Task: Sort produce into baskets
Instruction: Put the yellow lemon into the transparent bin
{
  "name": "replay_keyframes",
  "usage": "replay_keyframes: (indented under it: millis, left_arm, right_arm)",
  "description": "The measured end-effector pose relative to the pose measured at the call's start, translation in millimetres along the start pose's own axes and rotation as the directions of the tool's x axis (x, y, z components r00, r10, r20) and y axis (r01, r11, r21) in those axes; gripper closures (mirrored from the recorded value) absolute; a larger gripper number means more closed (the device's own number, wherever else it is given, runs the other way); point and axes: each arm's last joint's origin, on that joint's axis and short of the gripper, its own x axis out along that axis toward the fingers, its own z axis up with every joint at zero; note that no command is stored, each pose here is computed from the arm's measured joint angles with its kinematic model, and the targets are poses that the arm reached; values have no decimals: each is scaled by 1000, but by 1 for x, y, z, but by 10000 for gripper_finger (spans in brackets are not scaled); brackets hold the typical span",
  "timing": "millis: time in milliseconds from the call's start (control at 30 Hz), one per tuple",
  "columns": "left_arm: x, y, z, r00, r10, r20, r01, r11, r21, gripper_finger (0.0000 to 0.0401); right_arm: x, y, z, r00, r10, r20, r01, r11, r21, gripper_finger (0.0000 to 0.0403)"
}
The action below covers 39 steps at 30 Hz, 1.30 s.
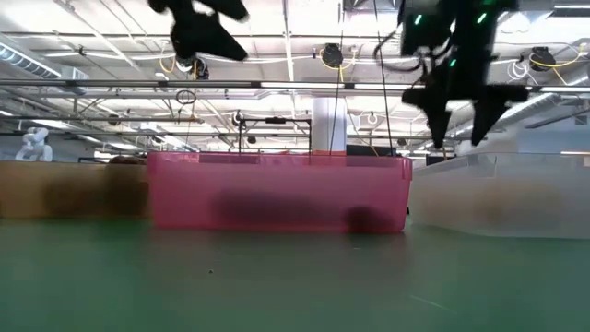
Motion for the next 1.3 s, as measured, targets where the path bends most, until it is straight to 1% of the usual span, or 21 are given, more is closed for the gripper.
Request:
replay_keyframes:
  millis: [100,167,233,333,467,533,633,733,833,933,1067,1167,1300]
  left_arm:
    - [4,18,8,999,44,8,-43,998,-51,109]
    - [6,29,12,998,57,6,-57,995,-86,109]
    - [7,40,15,997,82,9,-80,986,-143,109]
    - [9,53,20,993,119,17,-113,972,-206,109]
    - [9,64,24,988,150,29,-137,955,-264,109]
    - [9,67,25,987,155,37,-139,951,-275,109]
    - [9,71,27,985,166,42,-147,946,-289,109]
    - [10,75,28,983,176,43,-154,939,-309,109]
    - [10,76,28,983,177,45,-154,936,-315,109]
    - [10,74,28,985,166,43,-145,939,-313,109]
    - [10,71,27,988,151,39,-132,943,-307,109]
    - [10,71,27,988,147,37,-129,943,-306,109]
    - [10,70,26,989,143,36,-125,944,-304,109]
  right_arm:
    - [23,-12,34,999,-18,27,17,999,32,85]
    - [38,-20,55,998,1,65,-5,998,60,85]
    - [52,-29,72,994,26,107,-36,995,91,85]
    - [74,-43,89,990,55,131,-76,985,157,85]
    - [98,-57,102,988,46,149,-73,980,186,85]
    - [106,-60,105,988,52,144,-79,979,188,85]
    - [118,-60,106,993,63,101,-80,982,169,85]
    - [134,-57,103,997,40,64,-49,986,158,85]
    - [151,-55,99,997,69,22,-72,983,166,85]
    - [160,-54,95,998,63,-9,-61,984,169,85]
    - [164,-54,92,998,50,-30,-45,988,149,85]
    - [164,-55,92,998,48,-34,-43,988,145,99]
    - [164,-55,91,998,48,-38,-42,989,144,140]
